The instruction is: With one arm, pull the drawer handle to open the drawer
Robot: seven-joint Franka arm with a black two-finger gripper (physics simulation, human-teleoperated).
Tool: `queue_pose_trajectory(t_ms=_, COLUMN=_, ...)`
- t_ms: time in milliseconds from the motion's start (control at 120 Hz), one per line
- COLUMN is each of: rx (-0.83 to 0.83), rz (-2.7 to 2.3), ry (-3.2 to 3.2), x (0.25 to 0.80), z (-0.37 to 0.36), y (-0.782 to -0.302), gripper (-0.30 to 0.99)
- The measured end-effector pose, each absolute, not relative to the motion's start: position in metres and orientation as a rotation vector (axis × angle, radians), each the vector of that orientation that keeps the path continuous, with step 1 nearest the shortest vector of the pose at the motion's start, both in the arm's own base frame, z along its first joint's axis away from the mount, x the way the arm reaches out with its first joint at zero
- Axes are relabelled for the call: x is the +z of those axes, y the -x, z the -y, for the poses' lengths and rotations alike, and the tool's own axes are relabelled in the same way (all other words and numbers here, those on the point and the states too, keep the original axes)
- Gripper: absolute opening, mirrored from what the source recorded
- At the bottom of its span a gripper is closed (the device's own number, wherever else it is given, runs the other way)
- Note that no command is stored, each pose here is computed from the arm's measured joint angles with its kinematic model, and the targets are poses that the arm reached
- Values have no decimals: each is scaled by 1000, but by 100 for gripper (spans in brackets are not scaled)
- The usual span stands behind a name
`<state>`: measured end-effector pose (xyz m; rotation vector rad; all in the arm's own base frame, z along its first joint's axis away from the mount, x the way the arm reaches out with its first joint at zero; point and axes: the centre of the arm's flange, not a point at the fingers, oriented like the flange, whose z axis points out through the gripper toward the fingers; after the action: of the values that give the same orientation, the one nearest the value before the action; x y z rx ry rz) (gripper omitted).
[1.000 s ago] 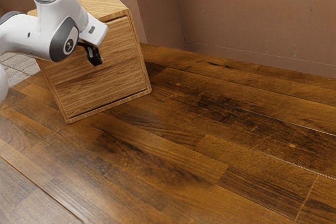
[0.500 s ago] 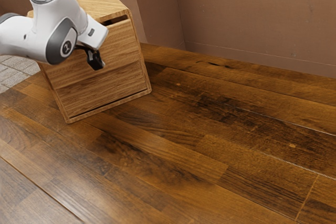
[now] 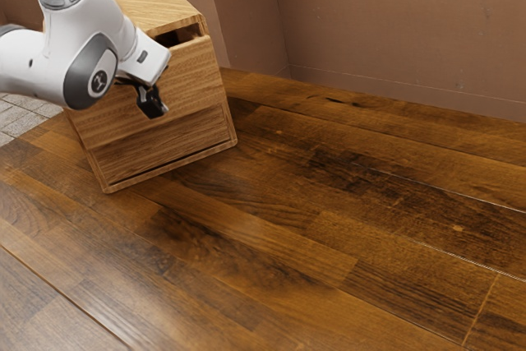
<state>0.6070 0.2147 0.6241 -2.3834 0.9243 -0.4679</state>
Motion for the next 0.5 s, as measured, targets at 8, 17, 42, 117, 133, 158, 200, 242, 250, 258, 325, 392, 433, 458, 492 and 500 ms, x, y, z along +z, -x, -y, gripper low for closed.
queue_pose_trajectory(t_ms=8, rx=-468, rz=-924, ry=2384, x=624, z=-215, y=-607, gripper=57)
queue_pose_trajectory(t_ms=17, rx=-468, rz=-924, ry=2384, x=624, z=-214, y=-607, gripper=57)
queue_pose_trajectory(t_ms=42, rx=-469, rz=-923, ry=2386, x=624, z=-214, y=-607, gripper=58)
queue_pose_trajectory(t_ms=117, rx=-470, rz=-920, ry=2392, x=622, z=-214, y=-606, gripper=62)
queue_pose_trajectory(t_ms=133, rx=-471, rz=-919, ry=2393, x=622, z=-214, y=-606, gripper=62)
queue_pose_trajectory(t_ms=158, rx=-472, rz=-918, ry=2395, x=622, z=-213, y=-606, gripper=63)
queue_pose_trajectory(t_ms=200, rx=-475, rz=-915, ry=2397, x=622, z=-213, y=-606, gripper=62)
queue_pose_trajectory(t_ms=242, rx=-479, rz=-912, ry=2397, x=624, z=-212, y=-605, gripper=58)
queue_pose_trajectory(t_ms=250, rx=-480, rz=-911, ry=2397, x=625, z=-212, y=-605, gripper=57)
queue_pose_trajectory(t_ms=258, rx=-481, rz=-911, ry=2396, x=625, z=-212, y=-605, gripper=55)
queue_pose_trajectory(t_ms=325, rx=-488, rz=-907, ry=2393, x=630, z=-211, y=-603, gripper=47)
queue_pose_trajectory(t_ms=392, rx=-486, rz=-896, ry=2393, x=632, z=-215, y=-601, gripper=40)
queue_pose_trajectory(t_ms=433, rx=-490, rz=-893, ry=2394, x=633, z=-214, y=-600, gripper=37)
queue_pose_trajectory(t_ms=458, rx=-492, rz=-892, ry=2394, x=634, z=-214, y=-599, gripper=35)
queue_pose_trajectory(t_ms=492, rx=-495, rz=-894, ry=2395, x=636, z=-211, y=-597, gripper=40)
queue_pose_trajectory(t_ms=500, rx=-496, rz=-894, ry=2395, x=636, z=-211, y=-597, gripper=41)
